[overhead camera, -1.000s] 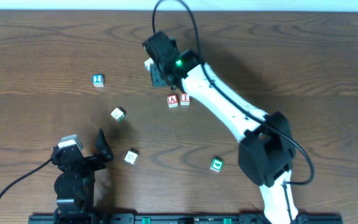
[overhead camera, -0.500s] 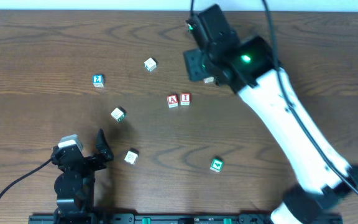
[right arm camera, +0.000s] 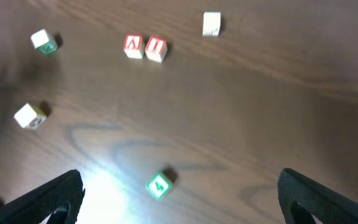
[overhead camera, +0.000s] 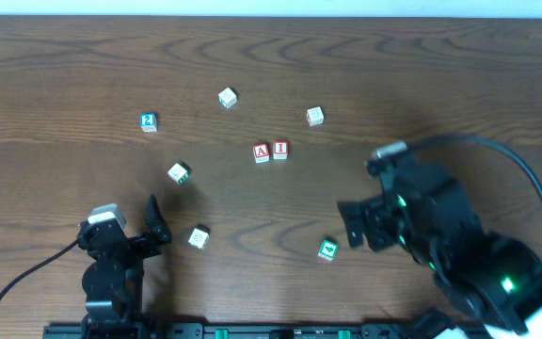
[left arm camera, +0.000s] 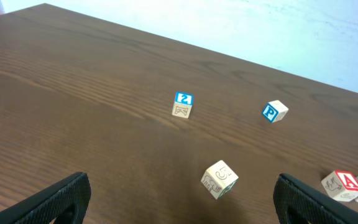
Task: Spell out Ai2
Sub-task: 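Retract the right gripper toward the right side, then reach the left gripper to the blue '2' block at far left, then grasp the blue '2' block with the left gripper and lift, then carry the '2' block right of the 'I' block and lower, then release the '2' block and raise both grippers away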
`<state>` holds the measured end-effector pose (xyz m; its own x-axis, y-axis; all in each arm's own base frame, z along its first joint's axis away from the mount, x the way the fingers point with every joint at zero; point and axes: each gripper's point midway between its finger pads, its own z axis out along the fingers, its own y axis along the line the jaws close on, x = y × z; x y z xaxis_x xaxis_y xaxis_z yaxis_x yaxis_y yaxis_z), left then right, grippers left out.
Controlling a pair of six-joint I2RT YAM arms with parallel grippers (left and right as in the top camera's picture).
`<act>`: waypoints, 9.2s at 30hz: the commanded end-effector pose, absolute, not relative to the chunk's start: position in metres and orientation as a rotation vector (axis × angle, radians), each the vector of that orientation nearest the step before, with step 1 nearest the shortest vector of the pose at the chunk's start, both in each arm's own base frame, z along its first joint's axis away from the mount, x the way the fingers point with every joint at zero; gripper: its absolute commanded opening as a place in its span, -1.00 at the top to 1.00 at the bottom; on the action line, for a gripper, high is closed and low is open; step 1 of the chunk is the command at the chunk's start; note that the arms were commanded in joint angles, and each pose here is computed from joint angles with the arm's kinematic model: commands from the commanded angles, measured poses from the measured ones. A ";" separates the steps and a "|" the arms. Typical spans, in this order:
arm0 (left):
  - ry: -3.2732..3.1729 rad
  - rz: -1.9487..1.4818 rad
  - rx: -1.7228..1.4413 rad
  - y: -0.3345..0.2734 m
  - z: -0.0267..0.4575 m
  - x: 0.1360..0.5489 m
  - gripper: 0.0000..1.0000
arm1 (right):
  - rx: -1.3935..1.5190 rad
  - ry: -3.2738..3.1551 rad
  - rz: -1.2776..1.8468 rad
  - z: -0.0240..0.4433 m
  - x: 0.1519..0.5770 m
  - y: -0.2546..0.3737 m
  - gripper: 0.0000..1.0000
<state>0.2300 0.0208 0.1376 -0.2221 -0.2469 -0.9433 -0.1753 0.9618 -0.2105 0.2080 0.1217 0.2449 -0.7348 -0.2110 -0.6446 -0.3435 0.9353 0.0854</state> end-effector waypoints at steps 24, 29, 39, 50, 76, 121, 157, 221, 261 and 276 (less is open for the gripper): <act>1.852 -0.063 -0.249 0.016 0.235 0.259 -0.91 | -0.439 2.258 0.498 0.275 0.207 0.151 -0.99; 2.129 0.084 -0.288 0.032 0.231 0.314 -0.91 | -0.425 2.234 0.478 0.279 0.212 0.150 -0.98; 2.427 0.177 -0.024 0.027 0.173 0.441 -0.91 | -0.410 2.249 0.438 0.275 0.213 0.144 -0.98; 2.457 0.109 -0.057 0.024 0.105 0.489 -0.90 | -0.382 2.261 0.372 0.271 0.217 0.136 -0.99; 2.670 0.013 -0.149 0.030 0.022 0.470 -0.85 | -0.393 2.329 0.335 0.255 0.222 0.137 -0.99; 2.682 0.018 -0.193 0.039 0.013 0.468 -0.18 | -0.396 2.345 0.328 0.252 0.219 0.135 -0.99; 2.688 0.006 -0.226 0.038 0.010 0.467 0.21 | -0.395 2.342 0.329 0.253 0.220 0.136 -0.99; 2.703 -0.225 -0.110 -0.308 0.024 0.396 0.88 | -0.203 2.116 0.300 0.340 0.162 0.064 -0.98; 2.686 -0.180 -0.024 -0.307 0.016 0.401 0.08 | -0.200 2.121 0.288 0.339 0.162 0.062 -0.99; 2.442 -0.175 0.070 -0.313 0.116 0.456 0.16 | -0.155 2.159 0.161 0.319 0.174 0.051 -0.98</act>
